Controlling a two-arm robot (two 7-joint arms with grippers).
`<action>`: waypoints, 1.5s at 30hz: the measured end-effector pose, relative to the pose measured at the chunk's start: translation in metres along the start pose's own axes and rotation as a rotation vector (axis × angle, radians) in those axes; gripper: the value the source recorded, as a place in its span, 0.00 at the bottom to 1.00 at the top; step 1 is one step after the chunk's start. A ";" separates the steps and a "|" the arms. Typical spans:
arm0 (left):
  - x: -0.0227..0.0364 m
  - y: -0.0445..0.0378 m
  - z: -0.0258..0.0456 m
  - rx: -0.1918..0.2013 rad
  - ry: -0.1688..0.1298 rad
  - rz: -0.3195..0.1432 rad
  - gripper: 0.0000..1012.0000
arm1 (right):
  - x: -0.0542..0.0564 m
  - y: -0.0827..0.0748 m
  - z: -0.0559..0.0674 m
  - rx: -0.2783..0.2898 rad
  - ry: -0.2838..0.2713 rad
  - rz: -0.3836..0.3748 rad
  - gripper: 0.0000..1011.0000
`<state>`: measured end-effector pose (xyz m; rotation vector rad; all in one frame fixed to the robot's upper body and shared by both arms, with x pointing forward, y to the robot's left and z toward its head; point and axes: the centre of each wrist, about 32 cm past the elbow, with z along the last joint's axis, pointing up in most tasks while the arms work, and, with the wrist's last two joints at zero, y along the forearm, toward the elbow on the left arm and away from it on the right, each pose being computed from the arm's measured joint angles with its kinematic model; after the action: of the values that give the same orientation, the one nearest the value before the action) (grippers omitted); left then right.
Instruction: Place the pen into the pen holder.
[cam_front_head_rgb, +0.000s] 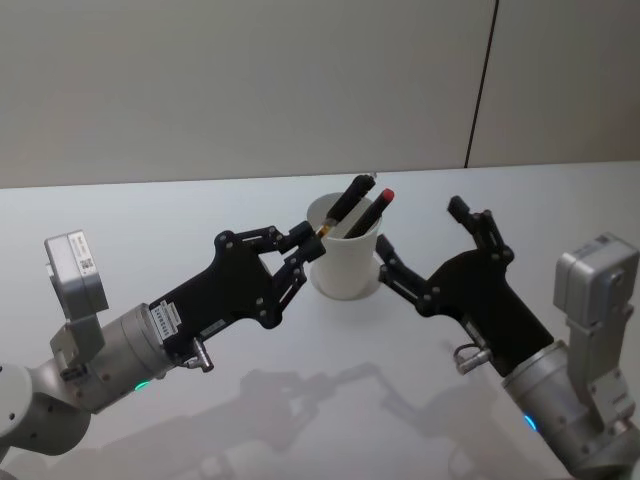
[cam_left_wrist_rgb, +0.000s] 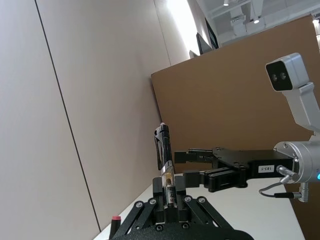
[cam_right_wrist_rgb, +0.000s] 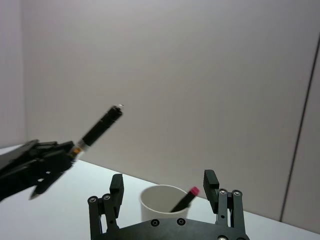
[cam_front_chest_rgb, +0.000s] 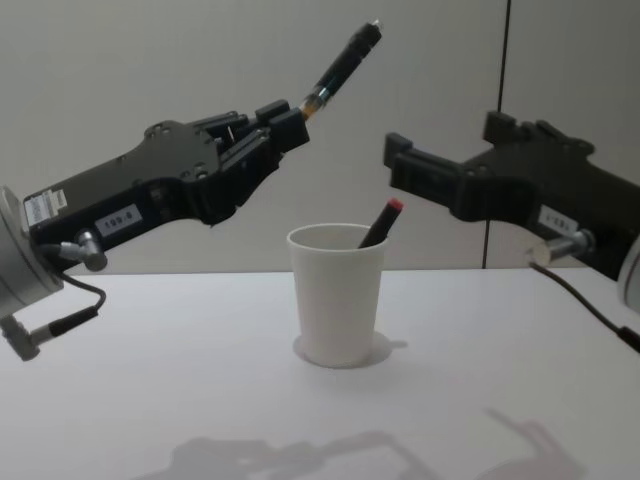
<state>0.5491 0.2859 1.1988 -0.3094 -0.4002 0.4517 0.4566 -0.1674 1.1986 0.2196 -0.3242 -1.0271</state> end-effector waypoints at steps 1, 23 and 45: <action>0.0000 0.0000 0.0000 0.000 0.000 0.000 0.14 | 0.001 0.000 0.000 0.012 0.009 0.024 0.99; 0.0000 0.0002 -0.0002 0.000 -0.001 -0.004 0.14 | 0.005 0.005 -0.003 0.189 0.160 0.225 0.99; 0.0000 0.0002 -0.0002 0.000 -0.001 -0.004 0.14 | 0.000 0.022 -0.019 0.257 0.355 0.258 0.99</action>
<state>0.5491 0.2860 1.1985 -0.3084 -0.4014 0.4476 0.4809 -0.1561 1.1878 0.5694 -0.1547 -0.6734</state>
